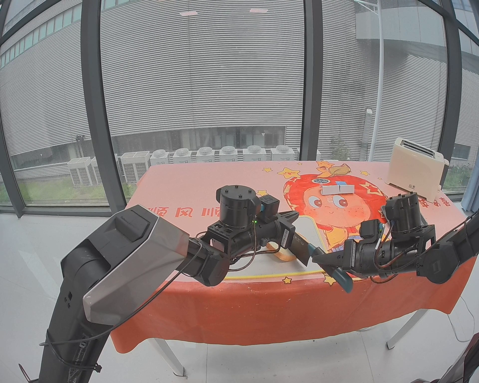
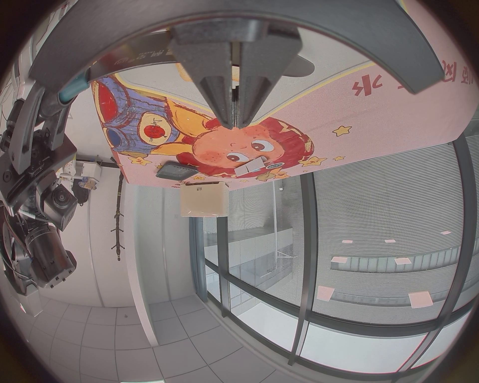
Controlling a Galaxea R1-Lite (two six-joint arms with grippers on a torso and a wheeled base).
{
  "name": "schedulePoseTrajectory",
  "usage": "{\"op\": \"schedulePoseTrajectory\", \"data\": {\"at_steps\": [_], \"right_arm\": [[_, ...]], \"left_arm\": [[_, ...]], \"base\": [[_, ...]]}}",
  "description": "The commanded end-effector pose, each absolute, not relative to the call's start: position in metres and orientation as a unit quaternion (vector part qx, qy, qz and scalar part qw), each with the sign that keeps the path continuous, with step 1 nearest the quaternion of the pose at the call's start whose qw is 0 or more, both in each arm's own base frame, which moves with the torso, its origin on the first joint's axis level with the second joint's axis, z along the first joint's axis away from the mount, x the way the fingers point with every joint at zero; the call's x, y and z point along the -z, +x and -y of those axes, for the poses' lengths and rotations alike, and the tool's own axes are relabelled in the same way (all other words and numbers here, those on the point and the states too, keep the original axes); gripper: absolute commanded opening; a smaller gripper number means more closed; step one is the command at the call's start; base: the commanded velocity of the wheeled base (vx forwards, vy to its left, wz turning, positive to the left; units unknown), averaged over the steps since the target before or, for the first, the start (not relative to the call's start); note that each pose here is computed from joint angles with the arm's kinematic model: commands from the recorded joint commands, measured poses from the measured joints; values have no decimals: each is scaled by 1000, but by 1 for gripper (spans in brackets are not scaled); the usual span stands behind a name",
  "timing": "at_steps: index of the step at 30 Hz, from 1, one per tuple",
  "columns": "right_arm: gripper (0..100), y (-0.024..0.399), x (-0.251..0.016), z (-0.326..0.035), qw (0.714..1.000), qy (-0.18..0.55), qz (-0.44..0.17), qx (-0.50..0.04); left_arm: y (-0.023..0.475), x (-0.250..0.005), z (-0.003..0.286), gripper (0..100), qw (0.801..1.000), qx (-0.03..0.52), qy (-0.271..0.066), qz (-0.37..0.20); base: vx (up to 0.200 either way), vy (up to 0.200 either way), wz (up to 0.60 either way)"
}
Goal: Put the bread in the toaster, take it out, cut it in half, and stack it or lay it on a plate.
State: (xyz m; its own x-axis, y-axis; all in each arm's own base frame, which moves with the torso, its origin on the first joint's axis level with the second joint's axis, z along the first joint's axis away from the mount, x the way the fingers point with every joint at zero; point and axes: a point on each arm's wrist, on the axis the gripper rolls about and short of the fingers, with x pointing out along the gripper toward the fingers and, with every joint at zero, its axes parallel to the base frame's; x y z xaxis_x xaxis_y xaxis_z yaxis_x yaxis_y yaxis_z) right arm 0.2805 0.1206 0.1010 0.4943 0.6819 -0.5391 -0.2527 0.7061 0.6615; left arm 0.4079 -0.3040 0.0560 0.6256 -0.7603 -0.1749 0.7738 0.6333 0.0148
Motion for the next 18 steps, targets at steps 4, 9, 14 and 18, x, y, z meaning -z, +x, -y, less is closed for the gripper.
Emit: {"op": "schedulePoseTrajectory", "data": {"at_steps": [4, 9, 14, 18], "right_arm": [[0, 281, -97, -121, 823, 258, -421, -281], [0, 280, -95, -121, 821, 257, -426, -279], [0, 281, -92, -121, 820, 256, -430, -277], [0, 281, -92, -121, 820, 256, -430, -277]], "left_arm": [[408, -56, 305, 0, 900, 427, 44, -77], [407, -59, 305, 0, 901, 426, 44, -74], [407, -60, 306, 0, 901, 426, 44, -73], [406, -65, 305, 0, 901, 426, 43, -68]], "base": [[0, 0, 0], [0, 0, 0], [0, 0, 0], [0, 0, 0]]}}
